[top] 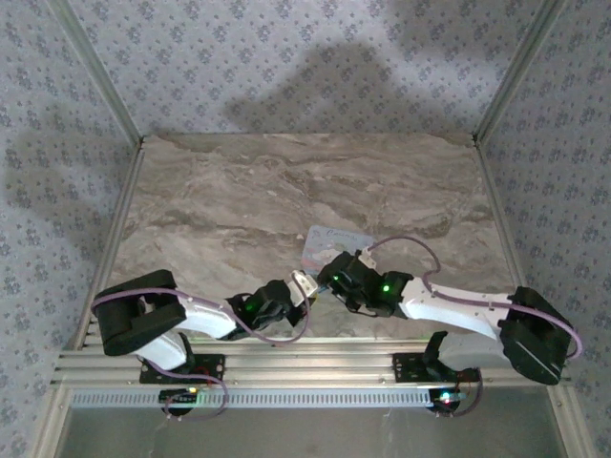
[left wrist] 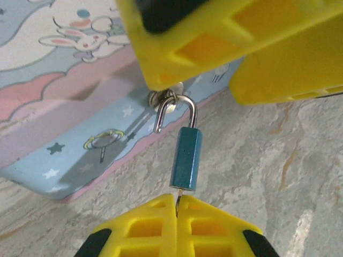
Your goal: Unlock a padlock with a key
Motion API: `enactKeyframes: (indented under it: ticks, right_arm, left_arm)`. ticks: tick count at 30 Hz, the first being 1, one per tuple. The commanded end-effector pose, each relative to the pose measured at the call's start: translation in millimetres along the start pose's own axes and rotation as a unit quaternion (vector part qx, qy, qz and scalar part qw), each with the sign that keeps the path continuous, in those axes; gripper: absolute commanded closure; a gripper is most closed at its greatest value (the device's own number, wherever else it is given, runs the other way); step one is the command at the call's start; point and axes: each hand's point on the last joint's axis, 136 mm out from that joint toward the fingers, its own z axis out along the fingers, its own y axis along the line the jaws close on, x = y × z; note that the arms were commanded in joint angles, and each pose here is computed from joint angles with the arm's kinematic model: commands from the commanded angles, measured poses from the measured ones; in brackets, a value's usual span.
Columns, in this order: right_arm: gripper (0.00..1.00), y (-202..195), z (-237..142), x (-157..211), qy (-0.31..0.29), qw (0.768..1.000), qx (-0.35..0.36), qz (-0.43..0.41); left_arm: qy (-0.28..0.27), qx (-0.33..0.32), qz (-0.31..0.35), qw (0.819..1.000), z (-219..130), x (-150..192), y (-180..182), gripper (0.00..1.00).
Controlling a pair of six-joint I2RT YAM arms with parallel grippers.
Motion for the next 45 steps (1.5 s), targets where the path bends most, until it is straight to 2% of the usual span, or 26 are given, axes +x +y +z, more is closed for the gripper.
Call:
enactKeyframes:
  ticks: [1,6,15,18,20,22,26,34,38,45]
  right_arm:
    - [0.45,6,8,11,0.014,1.000,-0.002,-0.002]
    - [0.48,13,23,22,0.035,0.999,-0.002,-0.003]
    - [0.64,14,31,29,0.045,0.999,0.002,-0.002]
    - [0.61,13,32,29,0.045,0.999,-0.003,0.008]
    - [0.50,14,32,28,0.043,0.999,-0.011,0.015]
    - [0.43,15,29,26,0.037,0.999,-0.018,0.021]
    - [0.40,16,22,21,0.026,0.999,-0.029,0.026]
    - [0.51,15,19,21,0.029,0.998,-0.037,0.030]
    - [0.52,16,21,24,0.034,0.998,-0.037,0.029]
    - [0.61,15,24,28,0.044,0.998,-0.031,0.029]
  left_arm:
    - [-0.002,-0.018,0.018,1.000,4,-7,-1,1.00]
    - [-0.004,-0.023,0.020,1.000,4,-9,-3,1.00]
    - [-0.018,-0.027,0.019,0.999,-1,-15,-3,1.00]
    - [-0.029,-0.022,0.015,0.999,-3,-18,-5,1.00]
    - [-0.034,-0.019,0.012,0.999,-4,-19,-5,1.00]
    - [-0.041,-0.016,0.010,0.999,-6,-21,-6,1.00]
    - [-0.053,-0.006,0.008,0.999,-8,-25,-10,1.00]
    - [-0.080,0.003,0.010,0.997,-16,-43,-15,1.00]
    - [-0.081,0.004,0.011,0.997,-16,-44,-16,1.00]
    - [-0.083,0.007,0.014,0.996,-15,-43,-19,1.00]
